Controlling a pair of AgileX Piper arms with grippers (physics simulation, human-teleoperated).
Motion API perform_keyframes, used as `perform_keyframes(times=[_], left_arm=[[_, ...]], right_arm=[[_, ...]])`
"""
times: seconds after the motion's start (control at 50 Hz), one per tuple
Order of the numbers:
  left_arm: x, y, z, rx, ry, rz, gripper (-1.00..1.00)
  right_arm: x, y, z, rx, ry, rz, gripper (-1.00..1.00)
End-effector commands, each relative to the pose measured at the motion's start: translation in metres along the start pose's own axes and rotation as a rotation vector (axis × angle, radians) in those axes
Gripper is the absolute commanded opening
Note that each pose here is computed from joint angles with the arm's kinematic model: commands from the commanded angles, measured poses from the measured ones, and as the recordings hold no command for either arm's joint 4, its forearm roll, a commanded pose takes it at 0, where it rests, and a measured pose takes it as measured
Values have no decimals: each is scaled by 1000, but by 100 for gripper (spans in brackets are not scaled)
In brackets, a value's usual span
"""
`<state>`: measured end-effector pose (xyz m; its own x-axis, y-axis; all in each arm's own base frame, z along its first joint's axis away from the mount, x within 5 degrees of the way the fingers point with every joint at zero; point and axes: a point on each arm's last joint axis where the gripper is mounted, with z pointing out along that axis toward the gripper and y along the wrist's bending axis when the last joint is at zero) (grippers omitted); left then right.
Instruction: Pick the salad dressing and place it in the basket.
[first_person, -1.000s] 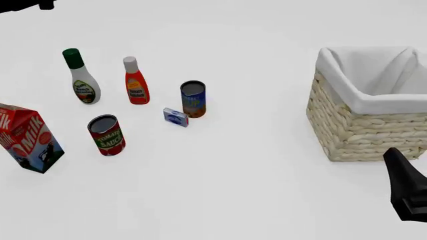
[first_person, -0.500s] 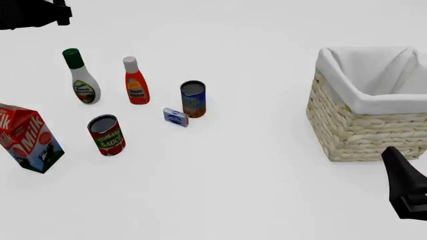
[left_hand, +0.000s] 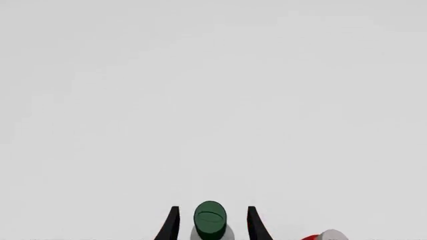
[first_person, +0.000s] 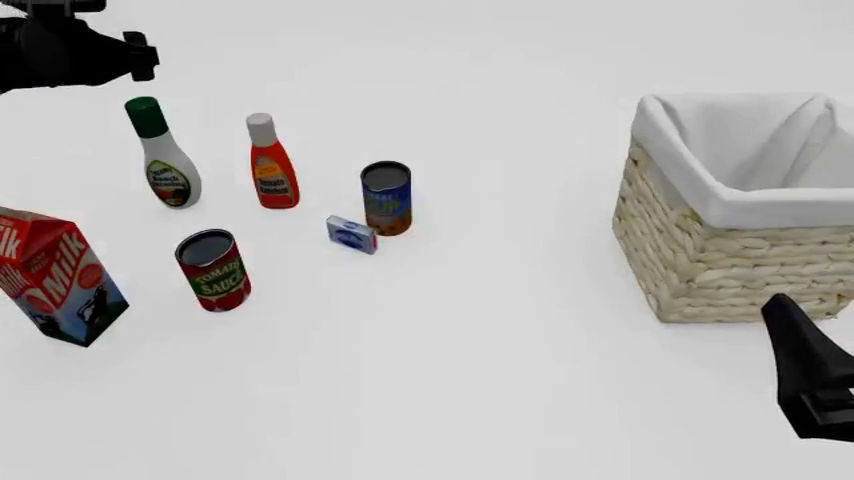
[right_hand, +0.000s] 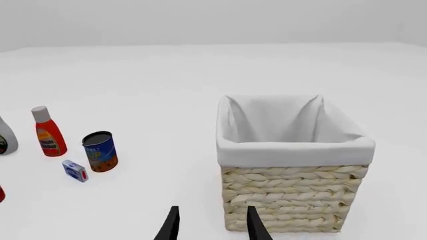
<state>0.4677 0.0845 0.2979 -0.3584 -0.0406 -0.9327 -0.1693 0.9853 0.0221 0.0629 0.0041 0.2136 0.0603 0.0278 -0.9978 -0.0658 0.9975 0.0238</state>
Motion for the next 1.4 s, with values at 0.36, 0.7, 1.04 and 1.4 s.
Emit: perform_keyframes(times=[0.36,0.7,1.04,1.4], left_arm=[[29,-2,27,4,56,-22,100],[45,4,44,-9,84,-22,100],[62,5,53,-9,109,-16,100],[72,1,56,-2,122,-14,100]], right_arm=[[0,0,1,-5,6,-4,100],[1,0,1,-4,10,-9,100],[1,1,2,-8,14,-9,100],[1,1,1,-11,15,-8,100]])
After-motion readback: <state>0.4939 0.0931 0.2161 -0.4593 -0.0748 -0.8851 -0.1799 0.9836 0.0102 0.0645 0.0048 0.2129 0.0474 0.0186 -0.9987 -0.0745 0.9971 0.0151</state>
